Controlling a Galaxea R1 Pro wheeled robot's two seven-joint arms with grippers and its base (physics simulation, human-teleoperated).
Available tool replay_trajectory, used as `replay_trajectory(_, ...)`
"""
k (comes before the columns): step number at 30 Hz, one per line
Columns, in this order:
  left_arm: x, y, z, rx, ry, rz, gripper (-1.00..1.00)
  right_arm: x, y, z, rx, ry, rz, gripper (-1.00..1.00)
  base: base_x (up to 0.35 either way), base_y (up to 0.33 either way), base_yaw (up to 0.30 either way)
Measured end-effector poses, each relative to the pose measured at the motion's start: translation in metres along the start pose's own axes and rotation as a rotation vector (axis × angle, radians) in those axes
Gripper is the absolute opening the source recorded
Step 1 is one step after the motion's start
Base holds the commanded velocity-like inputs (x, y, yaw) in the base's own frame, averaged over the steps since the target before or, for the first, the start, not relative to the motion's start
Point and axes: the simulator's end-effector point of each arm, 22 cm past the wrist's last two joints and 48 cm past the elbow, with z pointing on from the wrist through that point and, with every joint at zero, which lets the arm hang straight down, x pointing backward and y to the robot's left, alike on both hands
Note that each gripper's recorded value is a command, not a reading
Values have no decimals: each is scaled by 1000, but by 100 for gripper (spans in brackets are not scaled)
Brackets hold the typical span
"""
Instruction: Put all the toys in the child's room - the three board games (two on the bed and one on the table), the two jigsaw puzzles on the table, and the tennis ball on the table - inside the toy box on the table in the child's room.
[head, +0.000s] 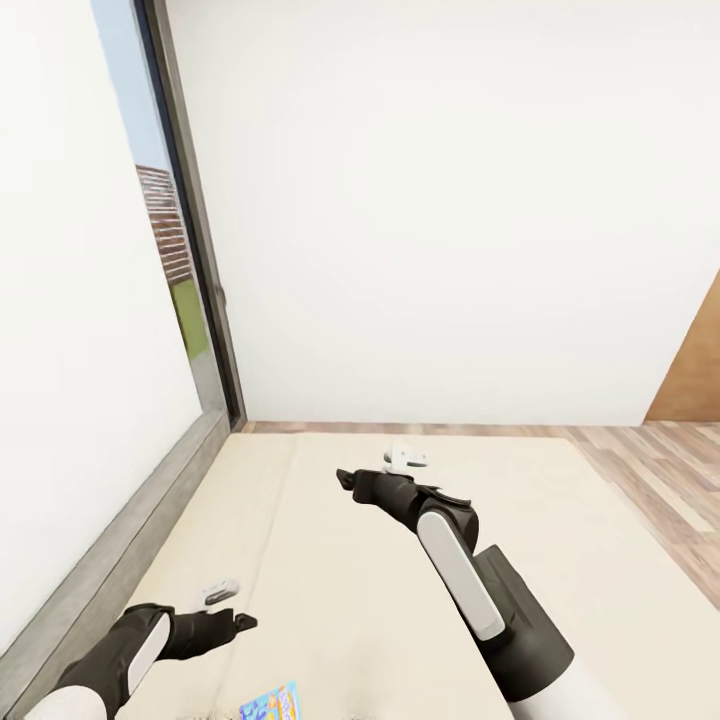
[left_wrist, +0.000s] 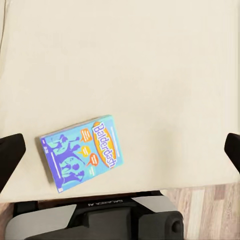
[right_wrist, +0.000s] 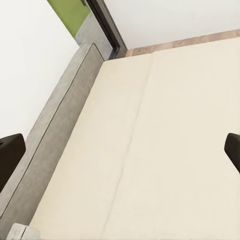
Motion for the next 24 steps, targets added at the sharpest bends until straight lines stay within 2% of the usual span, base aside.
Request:
replay_trajectory(7,-1,3,1,7,-1,-25,100,5,-2,4,0,11,5,100,0,0,0)
replay_trajectory(11,-7,19,-5,-9,-11,-45,100,7,-4,6,1,16,8,100,0,0,0)
replay_trajectory(16,-27,57,-27,-29,-62,-115,100,11,-5,9,2,24,13,100,0,0,0)
replay_trajectory(24,-54,85,-57,38,-156,-265,100,17,-8,13,4,37,18,100,0,0,0)
